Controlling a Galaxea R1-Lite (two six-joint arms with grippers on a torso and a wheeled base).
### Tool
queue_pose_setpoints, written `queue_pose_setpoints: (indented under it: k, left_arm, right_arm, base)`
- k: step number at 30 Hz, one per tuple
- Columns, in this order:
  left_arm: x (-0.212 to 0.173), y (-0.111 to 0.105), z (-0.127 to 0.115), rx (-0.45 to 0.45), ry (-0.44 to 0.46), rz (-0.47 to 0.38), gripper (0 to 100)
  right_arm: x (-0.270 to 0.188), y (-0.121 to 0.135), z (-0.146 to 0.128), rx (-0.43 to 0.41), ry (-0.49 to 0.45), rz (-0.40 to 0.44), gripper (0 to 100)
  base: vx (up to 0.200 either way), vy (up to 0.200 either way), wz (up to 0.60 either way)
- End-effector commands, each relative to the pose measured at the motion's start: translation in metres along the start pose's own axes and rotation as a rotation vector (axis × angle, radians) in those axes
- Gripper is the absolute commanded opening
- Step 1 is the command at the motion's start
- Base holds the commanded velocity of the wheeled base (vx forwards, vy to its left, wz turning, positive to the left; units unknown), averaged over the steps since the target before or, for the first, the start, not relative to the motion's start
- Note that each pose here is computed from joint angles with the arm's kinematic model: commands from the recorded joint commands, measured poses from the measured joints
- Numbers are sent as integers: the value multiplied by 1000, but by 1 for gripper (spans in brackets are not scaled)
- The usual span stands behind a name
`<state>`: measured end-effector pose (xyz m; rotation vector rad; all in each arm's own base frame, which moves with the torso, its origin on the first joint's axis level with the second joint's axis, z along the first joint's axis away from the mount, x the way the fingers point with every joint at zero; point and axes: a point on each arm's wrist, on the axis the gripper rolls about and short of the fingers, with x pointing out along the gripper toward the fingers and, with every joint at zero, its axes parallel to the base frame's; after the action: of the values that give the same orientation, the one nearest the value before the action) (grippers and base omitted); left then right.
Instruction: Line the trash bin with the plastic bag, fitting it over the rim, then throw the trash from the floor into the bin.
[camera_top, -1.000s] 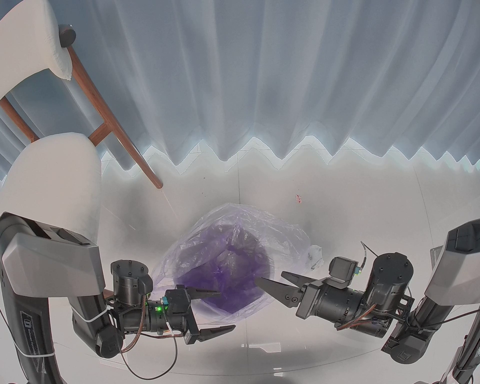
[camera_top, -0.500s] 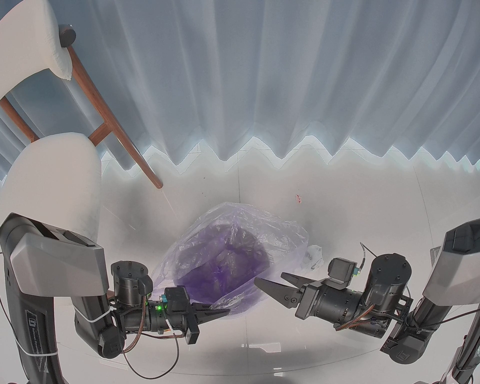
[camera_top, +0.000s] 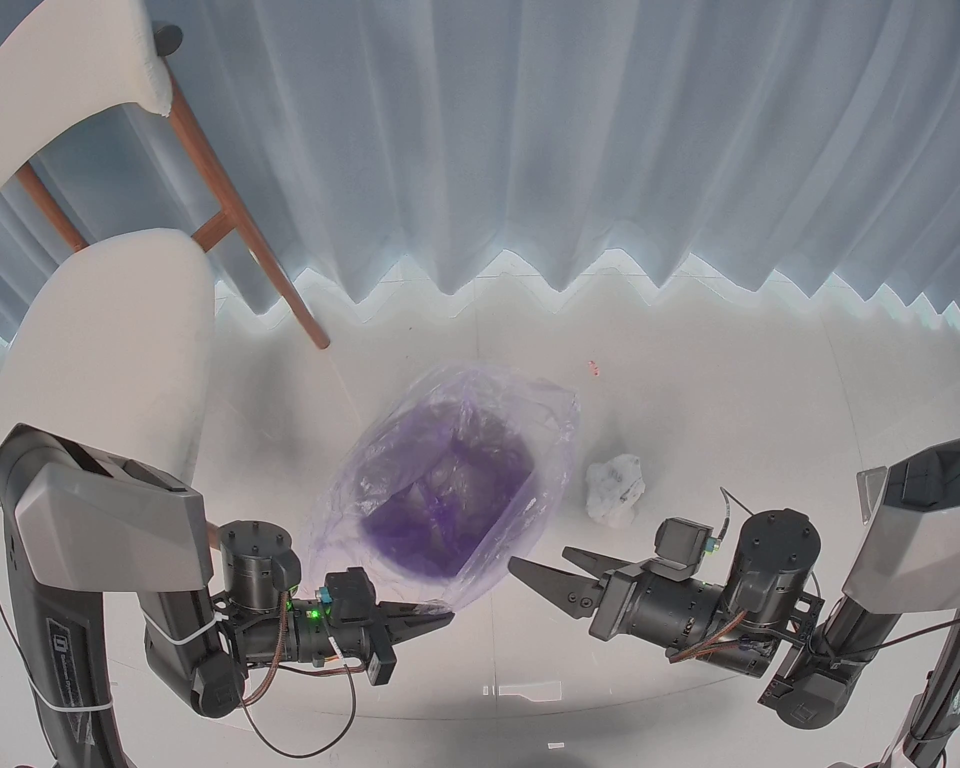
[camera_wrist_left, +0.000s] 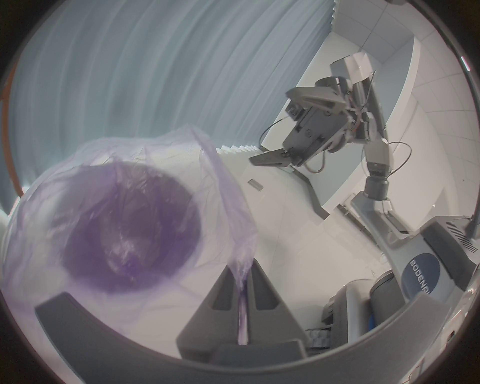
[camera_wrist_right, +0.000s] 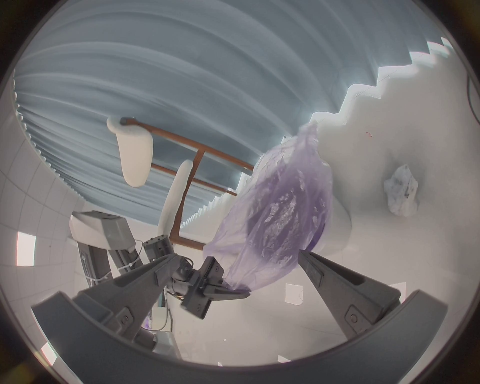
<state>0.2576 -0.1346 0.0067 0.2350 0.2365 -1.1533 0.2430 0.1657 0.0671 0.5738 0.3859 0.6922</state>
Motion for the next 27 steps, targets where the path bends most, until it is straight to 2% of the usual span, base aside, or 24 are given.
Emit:
queue_pose_setpoints:
  k: [1, 11, 19, 23, 27]
  left_arm:
    - [-1, 3, -3, 21, 20, 54, 0]
    - [19, 19, -28, 25, 53, 67, 0]
    - [29, 8, -34, 20, 75, 30, 0]
    - [37, -5, -30, 26, 85, 16, 0]
    - [41, -8, -30, 32, 88, 15, 0]
  right_arm:
    - [1, -2, 5, -3, -27, 4, 100]
    - [6, -8, 1, 5, -14, -10, 100]
    - [22, -18, -3, 13, -11, -42, 100]
    - [36, -24, -2, 18, -35, -138, 100]
    - [44, -27, -1, 16, -65, -176, 100]
  base:
    - [0, 0, 0]
    - [0, 0, 0]
    - [0, 0, 0]
    - [0, 0, 0]
    - [0, 0, 0]
